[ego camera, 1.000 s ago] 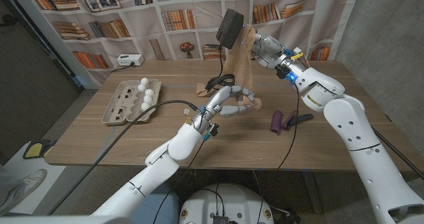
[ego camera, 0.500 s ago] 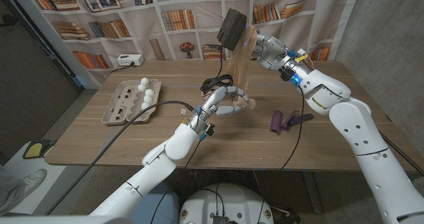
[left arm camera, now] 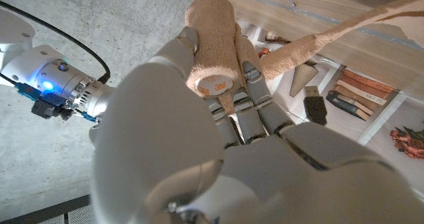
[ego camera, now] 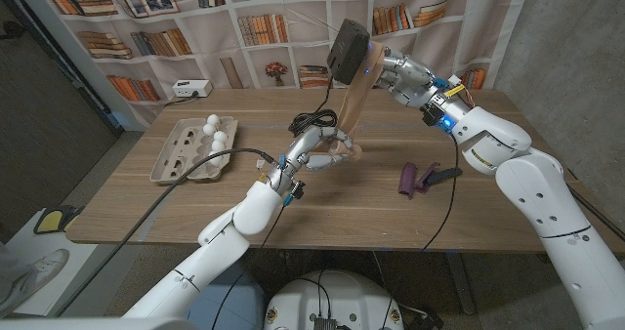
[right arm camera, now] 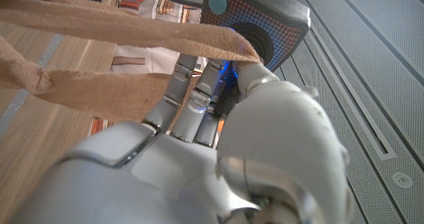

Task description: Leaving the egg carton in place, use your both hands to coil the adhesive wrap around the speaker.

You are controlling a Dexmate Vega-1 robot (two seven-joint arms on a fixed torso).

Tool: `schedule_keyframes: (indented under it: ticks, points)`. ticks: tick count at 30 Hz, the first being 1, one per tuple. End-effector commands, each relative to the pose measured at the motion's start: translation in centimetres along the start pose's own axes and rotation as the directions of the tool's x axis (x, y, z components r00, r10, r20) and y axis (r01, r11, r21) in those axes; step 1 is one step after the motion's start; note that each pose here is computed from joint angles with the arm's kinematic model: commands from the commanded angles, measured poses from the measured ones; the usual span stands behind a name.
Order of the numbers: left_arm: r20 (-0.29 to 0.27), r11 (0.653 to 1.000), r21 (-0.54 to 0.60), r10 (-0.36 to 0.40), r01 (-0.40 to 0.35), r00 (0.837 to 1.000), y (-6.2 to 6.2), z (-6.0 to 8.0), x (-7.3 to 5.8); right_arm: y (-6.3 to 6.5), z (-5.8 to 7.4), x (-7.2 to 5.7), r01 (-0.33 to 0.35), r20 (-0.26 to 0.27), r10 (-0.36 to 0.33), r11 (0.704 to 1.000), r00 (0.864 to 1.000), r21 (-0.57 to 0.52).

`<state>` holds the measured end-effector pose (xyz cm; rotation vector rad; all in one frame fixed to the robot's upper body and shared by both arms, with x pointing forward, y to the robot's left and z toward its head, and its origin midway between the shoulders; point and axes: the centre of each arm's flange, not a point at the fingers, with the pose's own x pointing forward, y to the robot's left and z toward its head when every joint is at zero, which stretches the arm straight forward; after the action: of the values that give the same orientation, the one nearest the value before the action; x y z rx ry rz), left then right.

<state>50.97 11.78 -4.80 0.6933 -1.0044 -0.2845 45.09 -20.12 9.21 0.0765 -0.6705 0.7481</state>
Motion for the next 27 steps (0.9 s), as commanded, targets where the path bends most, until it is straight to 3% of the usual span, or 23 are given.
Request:
schedule_keyframes:
  ticks: [1,11,20,27]
  points:
    - [-0.025,0.997,0.075,0.030,-0.028,0.999,3.0,-0.7,-1.2,0.5,1.0,-1.7,-0.013,0.026,0.020,0.971,0.999,-0.240]
    - [-0.044,0.996,0.082,0.035,-0.031,0.998,3.2,-1.5,-1.4,2.2,1.2,-2.6,-0.100,0.024,0.106,0.978,0.994,-0.181]
    - [-0.044,0.998,0.050,0.027,-0.025,0.999,1.4,-2.1,-0.8,3.9,1.9,-2.1,-0.156,0.006,0.159,0.974,0.987,-0.163]
    - [-0.046,0.998,0.048,0.036,-0.034,0.998,1.3,-2.4,-0.7,4.6,2.2,-2.0,-0.178,-0.006,0.179,0.970,0.984,-0.166]
